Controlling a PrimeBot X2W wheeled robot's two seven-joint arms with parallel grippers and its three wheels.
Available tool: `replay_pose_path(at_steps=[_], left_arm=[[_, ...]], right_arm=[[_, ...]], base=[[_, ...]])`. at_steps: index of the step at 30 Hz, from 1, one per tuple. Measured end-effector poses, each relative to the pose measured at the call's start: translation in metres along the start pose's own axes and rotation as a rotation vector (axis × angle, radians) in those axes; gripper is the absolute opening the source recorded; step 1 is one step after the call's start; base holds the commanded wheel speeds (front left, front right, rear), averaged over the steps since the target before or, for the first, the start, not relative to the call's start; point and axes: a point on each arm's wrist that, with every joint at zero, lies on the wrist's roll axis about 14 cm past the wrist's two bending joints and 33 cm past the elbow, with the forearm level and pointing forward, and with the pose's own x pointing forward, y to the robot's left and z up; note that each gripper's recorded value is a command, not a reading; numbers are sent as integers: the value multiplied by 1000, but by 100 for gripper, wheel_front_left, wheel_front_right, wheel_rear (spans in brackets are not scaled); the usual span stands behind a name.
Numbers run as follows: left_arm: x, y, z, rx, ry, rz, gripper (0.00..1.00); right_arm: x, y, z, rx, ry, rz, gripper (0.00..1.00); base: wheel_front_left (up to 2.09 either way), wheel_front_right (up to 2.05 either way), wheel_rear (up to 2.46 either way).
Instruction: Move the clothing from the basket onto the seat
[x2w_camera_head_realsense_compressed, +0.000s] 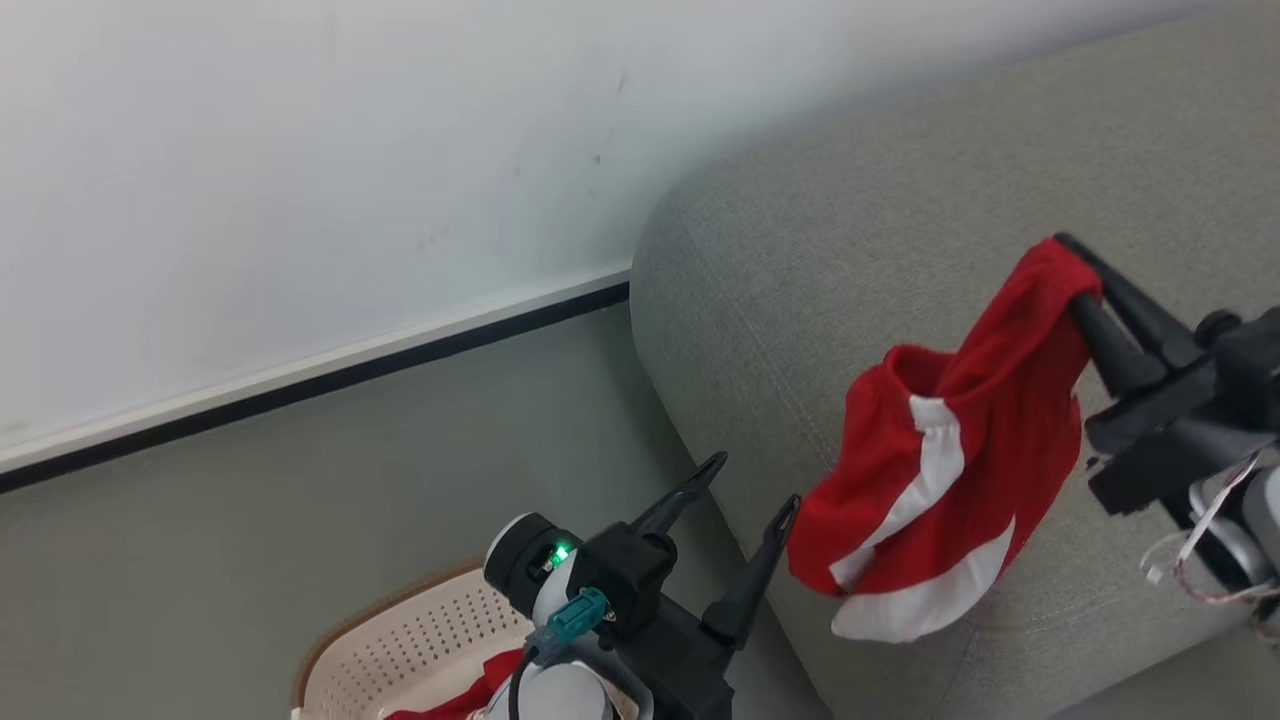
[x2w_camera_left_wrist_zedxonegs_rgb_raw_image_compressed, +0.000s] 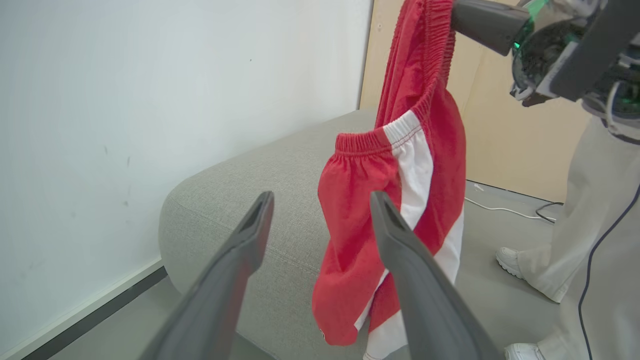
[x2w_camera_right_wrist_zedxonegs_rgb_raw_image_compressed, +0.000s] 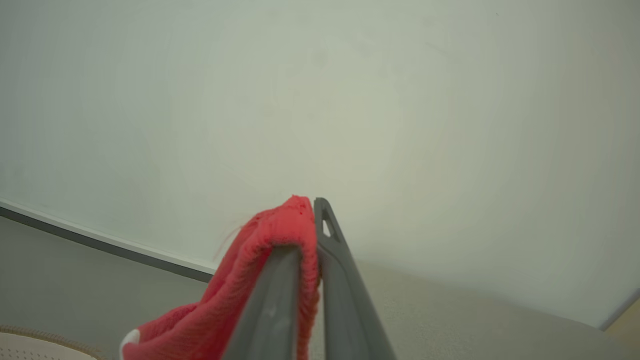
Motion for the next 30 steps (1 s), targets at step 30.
replay_pose_path(at_steps=[30], left_arm=[[19, 106, -22, 30, -36, 48, 100]], right_arm=[[183, -137, -62, 11, 173, -273, 0]], base=[[0, 0, 0]])
